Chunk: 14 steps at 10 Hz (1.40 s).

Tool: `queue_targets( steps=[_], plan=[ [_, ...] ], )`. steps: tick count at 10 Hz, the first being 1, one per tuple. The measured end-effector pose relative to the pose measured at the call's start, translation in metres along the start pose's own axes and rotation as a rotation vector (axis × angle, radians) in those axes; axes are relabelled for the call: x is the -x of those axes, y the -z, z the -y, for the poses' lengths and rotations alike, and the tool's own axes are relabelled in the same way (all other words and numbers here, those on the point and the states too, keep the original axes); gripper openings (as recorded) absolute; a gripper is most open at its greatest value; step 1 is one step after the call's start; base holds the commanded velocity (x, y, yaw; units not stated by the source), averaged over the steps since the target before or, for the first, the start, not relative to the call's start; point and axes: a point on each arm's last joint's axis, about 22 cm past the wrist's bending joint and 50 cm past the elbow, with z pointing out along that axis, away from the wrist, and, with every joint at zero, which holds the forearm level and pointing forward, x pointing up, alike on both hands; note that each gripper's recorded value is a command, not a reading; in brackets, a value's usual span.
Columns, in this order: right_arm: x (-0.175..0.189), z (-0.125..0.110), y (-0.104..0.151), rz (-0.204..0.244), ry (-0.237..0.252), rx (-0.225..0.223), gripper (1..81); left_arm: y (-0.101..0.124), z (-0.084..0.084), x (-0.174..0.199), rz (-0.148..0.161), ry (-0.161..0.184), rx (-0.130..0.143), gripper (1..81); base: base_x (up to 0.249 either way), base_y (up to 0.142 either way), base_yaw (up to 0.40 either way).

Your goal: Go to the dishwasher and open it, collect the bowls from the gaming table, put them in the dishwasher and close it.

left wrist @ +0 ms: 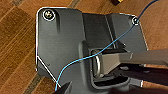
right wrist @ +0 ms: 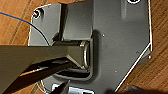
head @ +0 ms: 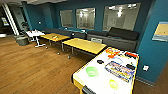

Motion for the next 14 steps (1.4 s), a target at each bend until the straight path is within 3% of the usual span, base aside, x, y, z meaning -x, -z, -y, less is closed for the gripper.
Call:
queue_targets(
  steps=[14],
  plan=[
    [-0.0001, 0.0000, 0.0000, 0.000, 0.005, 0.000, 81.1, 0.0001, -0.0018, 0.0041, 0.004, 0.002, 0.002, 81.1, 0.100, 0.092, 0.000]
  ],
)
